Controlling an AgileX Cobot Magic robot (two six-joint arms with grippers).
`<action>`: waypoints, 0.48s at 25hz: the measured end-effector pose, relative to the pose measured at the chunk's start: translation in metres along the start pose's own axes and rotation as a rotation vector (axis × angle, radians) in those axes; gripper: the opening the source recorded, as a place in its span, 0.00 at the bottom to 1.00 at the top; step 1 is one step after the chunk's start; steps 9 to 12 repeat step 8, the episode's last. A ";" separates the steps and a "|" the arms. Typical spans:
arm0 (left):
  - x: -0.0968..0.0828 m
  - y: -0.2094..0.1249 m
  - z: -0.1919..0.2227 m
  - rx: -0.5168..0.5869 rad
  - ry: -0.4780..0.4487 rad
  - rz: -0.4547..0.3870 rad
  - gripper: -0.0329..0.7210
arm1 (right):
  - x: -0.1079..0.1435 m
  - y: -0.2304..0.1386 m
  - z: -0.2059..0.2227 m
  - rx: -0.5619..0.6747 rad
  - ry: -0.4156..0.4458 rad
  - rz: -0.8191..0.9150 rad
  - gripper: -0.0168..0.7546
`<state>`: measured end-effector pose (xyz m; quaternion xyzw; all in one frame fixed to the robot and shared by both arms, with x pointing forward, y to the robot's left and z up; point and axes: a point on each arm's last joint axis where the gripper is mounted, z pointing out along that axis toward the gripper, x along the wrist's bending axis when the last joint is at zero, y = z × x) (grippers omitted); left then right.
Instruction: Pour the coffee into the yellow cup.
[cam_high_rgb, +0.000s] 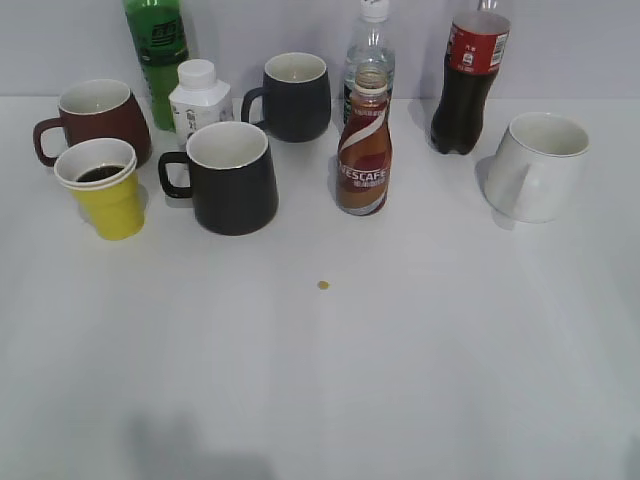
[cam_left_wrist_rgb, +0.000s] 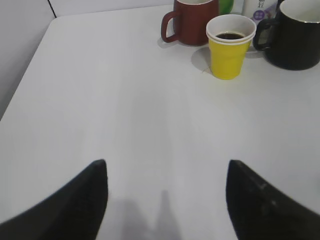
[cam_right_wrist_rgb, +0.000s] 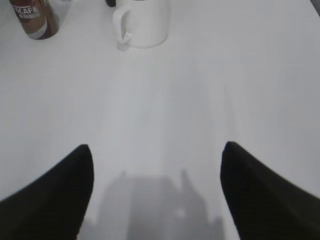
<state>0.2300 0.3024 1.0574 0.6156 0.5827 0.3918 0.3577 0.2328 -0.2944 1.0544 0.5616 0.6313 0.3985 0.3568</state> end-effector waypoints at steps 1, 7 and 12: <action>0.000 0.000 0.000 0.000 0.000 0.000 0.79 | 0.000 0.000 0.000 0.000 0.000 0.000 0.79; 0.000 0.000 0.000 0.000 0.000 0.000 0.79 | 0.000 0.000 0.000 0.000 0.000 0.000 0.79; 0.000 0.000 0.000 0.000 0.000 0.000 0.79 | 0.000 0.000 0.000 0.000 0.000 0.000 0.79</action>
